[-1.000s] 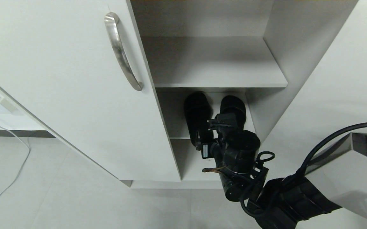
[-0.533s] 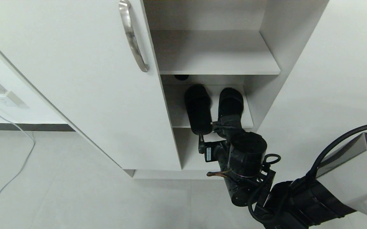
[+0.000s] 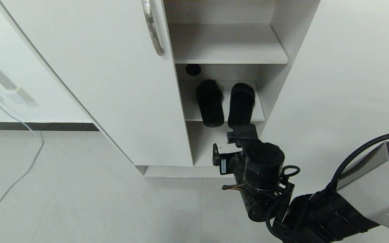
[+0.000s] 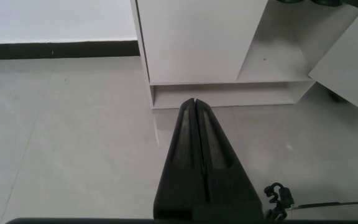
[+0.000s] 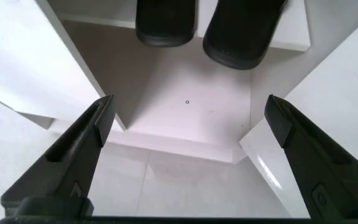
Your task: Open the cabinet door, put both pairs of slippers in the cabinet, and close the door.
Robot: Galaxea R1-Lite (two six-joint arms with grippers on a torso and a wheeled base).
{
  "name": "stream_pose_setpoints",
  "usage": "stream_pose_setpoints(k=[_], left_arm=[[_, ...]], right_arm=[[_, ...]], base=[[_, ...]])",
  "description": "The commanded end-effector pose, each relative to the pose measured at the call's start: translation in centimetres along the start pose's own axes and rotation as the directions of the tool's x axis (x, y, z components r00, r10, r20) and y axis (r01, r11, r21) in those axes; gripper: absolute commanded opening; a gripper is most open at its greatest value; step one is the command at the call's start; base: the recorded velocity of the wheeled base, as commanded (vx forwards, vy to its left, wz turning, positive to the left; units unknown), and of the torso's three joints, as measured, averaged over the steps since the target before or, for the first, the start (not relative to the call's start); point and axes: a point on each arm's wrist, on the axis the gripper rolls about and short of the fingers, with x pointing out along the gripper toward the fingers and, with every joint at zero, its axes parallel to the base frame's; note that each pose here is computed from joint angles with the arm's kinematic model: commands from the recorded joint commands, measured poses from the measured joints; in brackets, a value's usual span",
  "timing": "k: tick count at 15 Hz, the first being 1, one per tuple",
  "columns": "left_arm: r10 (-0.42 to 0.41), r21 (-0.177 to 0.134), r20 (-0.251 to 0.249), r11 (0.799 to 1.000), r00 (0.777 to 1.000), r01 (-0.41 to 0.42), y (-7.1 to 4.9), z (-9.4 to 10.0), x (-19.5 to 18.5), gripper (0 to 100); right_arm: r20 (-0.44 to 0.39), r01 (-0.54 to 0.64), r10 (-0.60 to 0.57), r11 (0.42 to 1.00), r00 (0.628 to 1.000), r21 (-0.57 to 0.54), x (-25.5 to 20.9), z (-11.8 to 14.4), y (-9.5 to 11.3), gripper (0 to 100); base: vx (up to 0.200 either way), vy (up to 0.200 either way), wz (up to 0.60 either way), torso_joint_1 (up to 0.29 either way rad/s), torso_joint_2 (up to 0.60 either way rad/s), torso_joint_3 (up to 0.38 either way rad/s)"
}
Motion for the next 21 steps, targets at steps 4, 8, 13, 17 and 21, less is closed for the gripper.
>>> stream_pose_setpoints(k=[4,8,13,17,21], left_arm=[[-0.002,0.003,-0.001,1.0,1.0,0.002,0.0,0.0,0.01,0],[-0.002,0.003,0.0,1.0,1.0,0.002,0.0,0.05,0.0,0],[-0.002,0.003,0.0,1.0,1.0,0.002,0.0,0.05,0.0,0],[-0.002,0.003,-0.001,1.0,1.0,0.002,0.0,0.0,0.01,0],[-0.002,0.003,-0.001,1.0,1.0,0.002,0.0,0.0,0.01,0]], right_arm=[[-0.003,-0.001,0.001,1.0,1.0,-0.003,0.0,-0.13,0.05,100],[-0.004,-0.001,0.001,1.0,1.0,-0.004,0.01,-0.19,0.07,100],[-0.006,-0.004,0.004,1.0,1.0,-0.006,-0.06,-0.29,0.16,100],[-0.017,-0.006,0.006,1.0,1.0,-0.015,-0.02,-0.8,0.22,100],[-0.018,-0.006,0.006,1.0,1.0,-0.015,-0.02,-0.88,0.22,100]], base=[[0.0,0.0,0.0,0.0,0.0,0.0],[0.0,0.0,0.0,0.0,0.0,0.0],[0.0,0.0,0.0,0.003,0.0,0.13],[0.0,0.0,0.0,0.004,0.0,0.199],[0.0,0.0,0.0,0.002,0.0,0.206]])
